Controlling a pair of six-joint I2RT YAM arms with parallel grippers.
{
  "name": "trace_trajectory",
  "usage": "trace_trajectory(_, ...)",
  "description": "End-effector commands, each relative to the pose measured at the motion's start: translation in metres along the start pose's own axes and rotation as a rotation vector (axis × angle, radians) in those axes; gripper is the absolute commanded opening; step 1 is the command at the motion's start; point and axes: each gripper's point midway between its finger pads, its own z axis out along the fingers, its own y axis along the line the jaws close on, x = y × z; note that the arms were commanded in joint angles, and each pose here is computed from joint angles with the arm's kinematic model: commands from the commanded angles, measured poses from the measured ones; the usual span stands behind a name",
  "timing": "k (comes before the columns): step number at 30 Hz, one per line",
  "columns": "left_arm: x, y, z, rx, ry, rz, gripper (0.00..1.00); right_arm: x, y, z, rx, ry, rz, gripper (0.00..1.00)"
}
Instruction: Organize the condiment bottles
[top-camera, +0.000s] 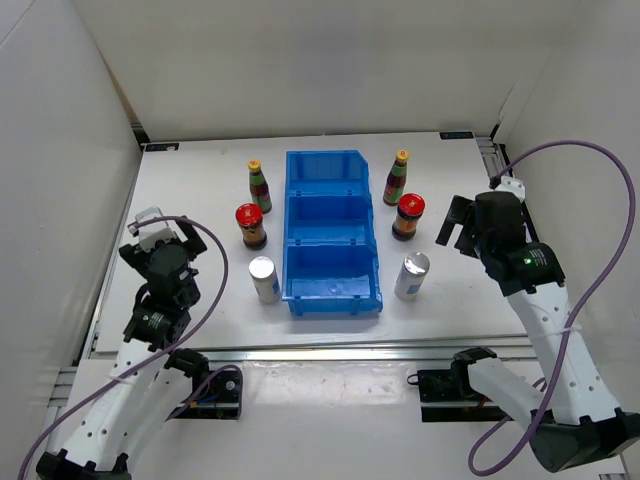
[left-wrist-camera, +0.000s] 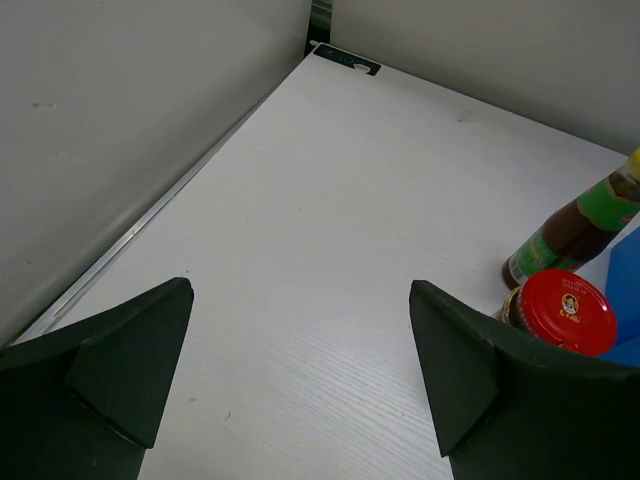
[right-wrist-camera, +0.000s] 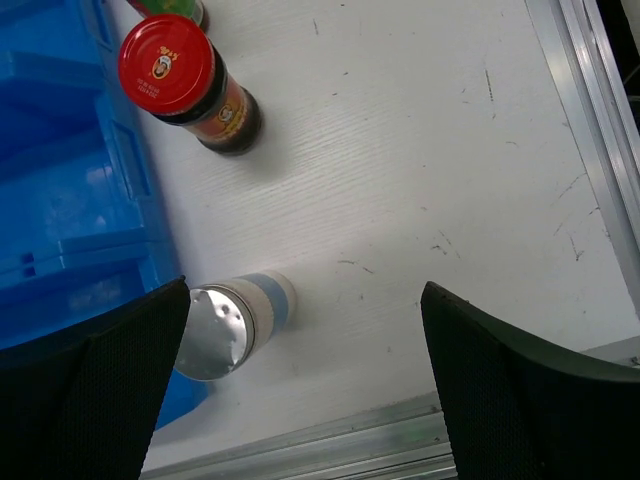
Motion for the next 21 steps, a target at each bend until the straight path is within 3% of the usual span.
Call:
trace_trajectory(1, -0.008, 0.008, -0.001, -0.042, -0.042, -0.033, 1.00, 0.002, 0.001, 0.002, -0.002, -0.010, 0.019, 0.99)
trace_trajectory(16, -0.005, 0.009, 0.001, -0.056, -0.030, 0.011, 1.00, 0.019, -0.019, 0.019, 0.172, 0.064, 0.092, 0.99)
trace_trajectory(21, -0.005, 0.009, 0.001, -0.056, -0.030, 0.011, 1.00, 0.022, 0.025, 0.025, -0.075, 0.085, 0.045, 0.99)
